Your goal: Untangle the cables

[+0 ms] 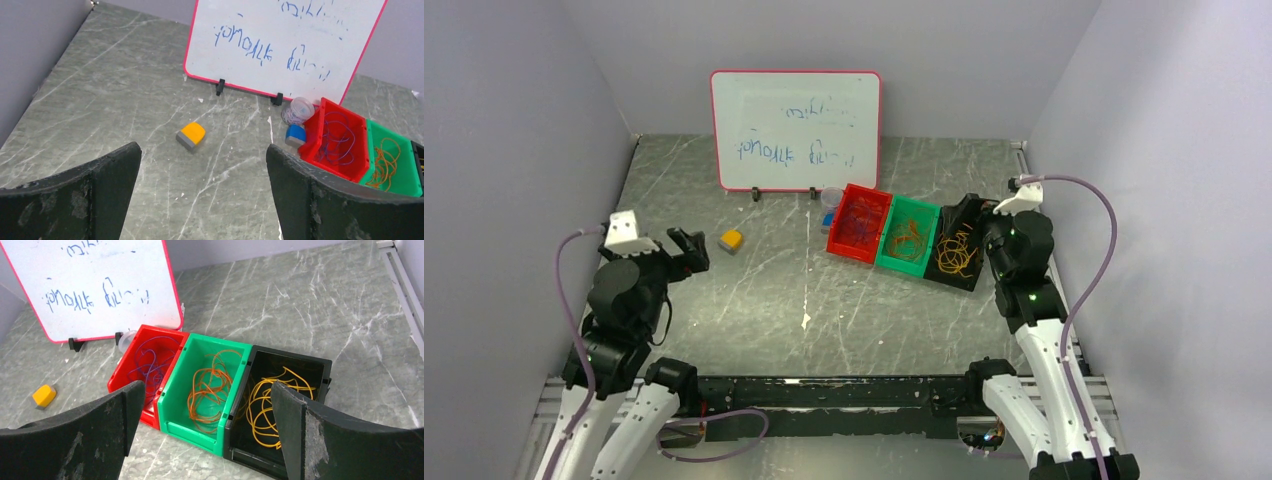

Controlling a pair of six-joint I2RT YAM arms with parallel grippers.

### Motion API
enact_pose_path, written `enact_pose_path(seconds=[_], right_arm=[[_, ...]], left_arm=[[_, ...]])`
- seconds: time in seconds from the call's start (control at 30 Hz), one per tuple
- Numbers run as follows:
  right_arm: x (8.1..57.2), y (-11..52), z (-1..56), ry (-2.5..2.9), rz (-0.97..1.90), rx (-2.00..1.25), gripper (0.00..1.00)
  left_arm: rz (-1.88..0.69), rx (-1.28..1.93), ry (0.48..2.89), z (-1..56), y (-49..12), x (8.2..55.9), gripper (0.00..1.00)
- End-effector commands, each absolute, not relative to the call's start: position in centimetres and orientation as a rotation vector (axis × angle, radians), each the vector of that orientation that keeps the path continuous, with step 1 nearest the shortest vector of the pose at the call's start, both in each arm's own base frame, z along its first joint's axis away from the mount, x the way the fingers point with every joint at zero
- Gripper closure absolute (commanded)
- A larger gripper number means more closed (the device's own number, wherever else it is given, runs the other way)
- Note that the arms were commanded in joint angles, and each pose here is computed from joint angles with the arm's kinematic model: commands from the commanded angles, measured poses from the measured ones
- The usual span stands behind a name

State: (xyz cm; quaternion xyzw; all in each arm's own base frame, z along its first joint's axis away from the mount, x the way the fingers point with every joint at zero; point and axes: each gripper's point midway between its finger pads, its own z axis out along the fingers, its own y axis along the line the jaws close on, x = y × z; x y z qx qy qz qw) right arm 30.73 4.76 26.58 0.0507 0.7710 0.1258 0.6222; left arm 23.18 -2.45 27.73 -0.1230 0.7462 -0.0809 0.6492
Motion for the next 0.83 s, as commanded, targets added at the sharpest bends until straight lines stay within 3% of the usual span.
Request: enact_pose_path(seconds=[0.0,0.8], right_arm=[[30.1,4.9,27.4,1.713,0.283,0.073,0.00],[28.7,3.0,27.9,1.623,0.210,0.145,0.00]], left_arm=[[-0.154,-0.341,1.646,28.1,-1.0,21.9,0.00],[-0.143,-0.434,1.593,28.4,0.3,21.1,0.00]])
